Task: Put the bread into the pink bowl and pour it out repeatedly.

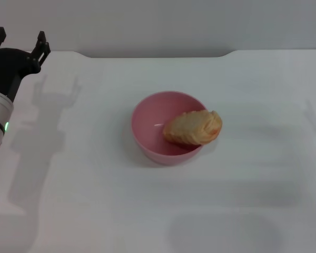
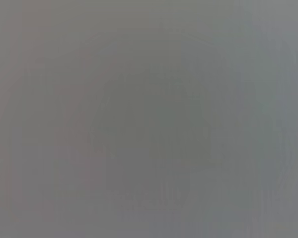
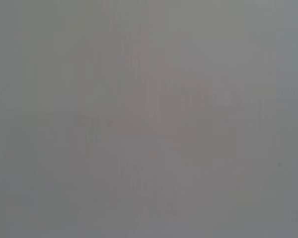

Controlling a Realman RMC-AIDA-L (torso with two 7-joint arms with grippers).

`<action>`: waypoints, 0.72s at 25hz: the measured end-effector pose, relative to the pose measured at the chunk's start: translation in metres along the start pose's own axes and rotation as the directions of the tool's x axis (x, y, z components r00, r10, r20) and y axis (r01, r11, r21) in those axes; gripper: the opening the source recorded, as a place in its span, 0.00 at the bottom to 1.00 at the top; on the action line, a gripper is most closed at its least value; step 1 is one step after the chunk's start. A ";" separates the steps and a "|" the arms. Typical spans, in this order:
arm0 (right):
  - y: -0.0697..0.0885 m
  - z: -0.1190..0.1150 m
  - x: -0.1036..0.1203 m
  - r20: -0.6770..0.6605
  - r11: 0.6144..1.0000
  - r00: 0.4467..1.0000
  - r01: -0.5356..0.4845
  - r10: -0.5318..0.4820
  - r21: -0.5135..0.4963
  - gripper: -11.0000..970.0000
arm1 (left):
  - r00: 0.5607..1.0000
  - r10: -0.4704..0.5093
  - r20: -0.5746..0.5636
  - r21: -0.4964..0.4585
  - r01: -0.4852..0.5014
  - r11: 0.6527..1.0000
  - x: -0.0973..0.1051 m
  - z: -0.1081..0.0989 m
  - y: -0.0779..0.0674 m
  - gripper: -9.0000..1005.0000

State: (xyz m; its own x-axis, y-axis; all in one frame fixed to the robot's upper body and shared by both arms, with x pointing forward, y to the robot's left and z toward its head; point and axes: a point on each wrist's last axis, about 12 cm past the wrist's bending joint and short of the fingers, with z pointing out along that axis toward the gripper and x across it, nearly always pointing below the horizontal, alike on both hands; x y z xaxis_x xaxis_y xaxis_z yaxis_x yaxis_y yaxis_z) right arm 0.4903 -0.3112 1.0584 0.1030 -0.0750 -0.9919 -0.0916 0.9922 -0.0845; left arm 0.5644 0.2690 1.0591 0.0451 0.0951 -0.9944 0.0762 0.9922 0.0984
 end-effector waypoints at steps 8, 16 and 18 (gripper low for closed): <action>-0.001 -0.001 0.002 -0.009 1.000 1.000 0.003 -0.003 -0.001 0.84 | 1.000 -0.006 -0.010 0.004 0.006 1.000 0.002 -0.001 -0.001 0.86; 0.000 0.001 0.002 -0.006 1.000 1.000 0.005 -0.005 -0.004 0.84 | 1.000 -0.010 -0.008 0.006 0.010 1.000 0.002 -0.002 -0.002 0.86; 0.000 0.002 0.002 -0.008 1.000 1.000 0.005 -0.005 -0.006 0.84 | 1.000 -0.010 -0.008 0.007 0.010 1.000 0.002 -0.002 -0.002 0.86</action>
State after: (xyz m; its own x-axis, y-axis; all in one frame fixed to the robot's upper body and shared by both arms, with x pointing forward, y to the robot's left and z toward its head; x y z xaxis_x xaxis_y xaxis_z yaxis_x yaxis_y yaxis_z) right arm 0.4929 -0.3107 1.0567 0.0958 -0.0809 -0.9921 -0.0973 0.9912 -0.0902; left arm 0.5627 0.2673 1.0571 0.0363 0.0860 -0.9956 0.0831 0.9926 0.0887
